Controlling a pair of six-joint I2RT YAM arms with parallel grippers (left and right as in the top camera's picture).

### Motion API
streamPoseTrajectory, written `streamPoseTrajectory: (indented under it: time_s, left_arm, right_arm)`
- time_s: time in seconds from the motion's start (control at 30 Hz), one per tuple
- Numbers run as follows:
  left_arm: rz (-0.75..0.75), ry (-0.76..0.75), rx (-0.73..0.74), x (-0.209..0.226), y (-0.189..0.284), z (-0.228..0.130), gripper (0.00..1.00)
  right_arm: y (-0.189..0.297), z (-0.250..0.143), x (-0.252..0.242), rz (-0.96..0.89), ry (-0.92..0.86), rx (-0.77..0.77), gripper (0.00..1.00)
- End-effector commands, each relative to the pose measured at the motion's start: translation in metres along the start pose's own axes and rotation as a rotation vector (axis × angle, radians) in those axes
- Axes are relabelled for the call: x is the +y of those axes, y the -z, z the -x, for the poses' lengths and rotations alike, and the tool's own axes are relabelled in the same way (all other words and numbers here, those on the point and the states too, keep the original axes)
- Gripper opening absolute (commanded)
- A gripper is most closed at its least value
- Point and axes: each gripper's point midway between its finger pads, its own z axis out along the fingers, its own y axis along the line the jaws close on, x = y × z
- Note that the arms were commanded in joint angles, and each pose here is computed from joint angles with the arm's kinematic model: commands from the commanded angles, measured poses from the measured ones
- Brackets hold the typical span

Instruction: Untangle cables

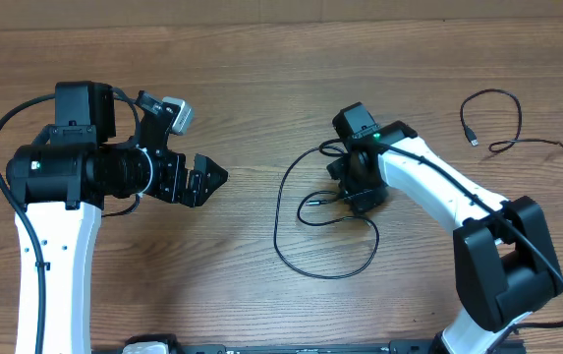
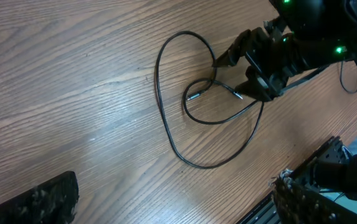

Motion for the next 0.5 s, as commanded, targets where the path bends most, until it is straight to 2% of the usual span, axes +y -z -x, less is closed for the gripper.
streamPoseTrajectory:
  time_s: [0.0,0.2,0.47]
  left_arm:
    - [0.007,-0.032,-0.024,-0.002,0.006,0.004,1.00]
    - [0.007,-0.032,-0.024,-0.002,0.006,0.004,1.00]
    - [0.007,-0.032,-0.024,-0.002,0.006,0.004,0.99]
  right_arm:
    - [-0.007,-0.014,-0.002,-0.019,-0.117,-0.006,0.68]
    - [-0.021,-0.015,-0.004,-0.043,-0.099,-0.056,0.68]
    - [-0.053,-0.003,-0.019,-0.146,-0.199,-0.066,0.68]
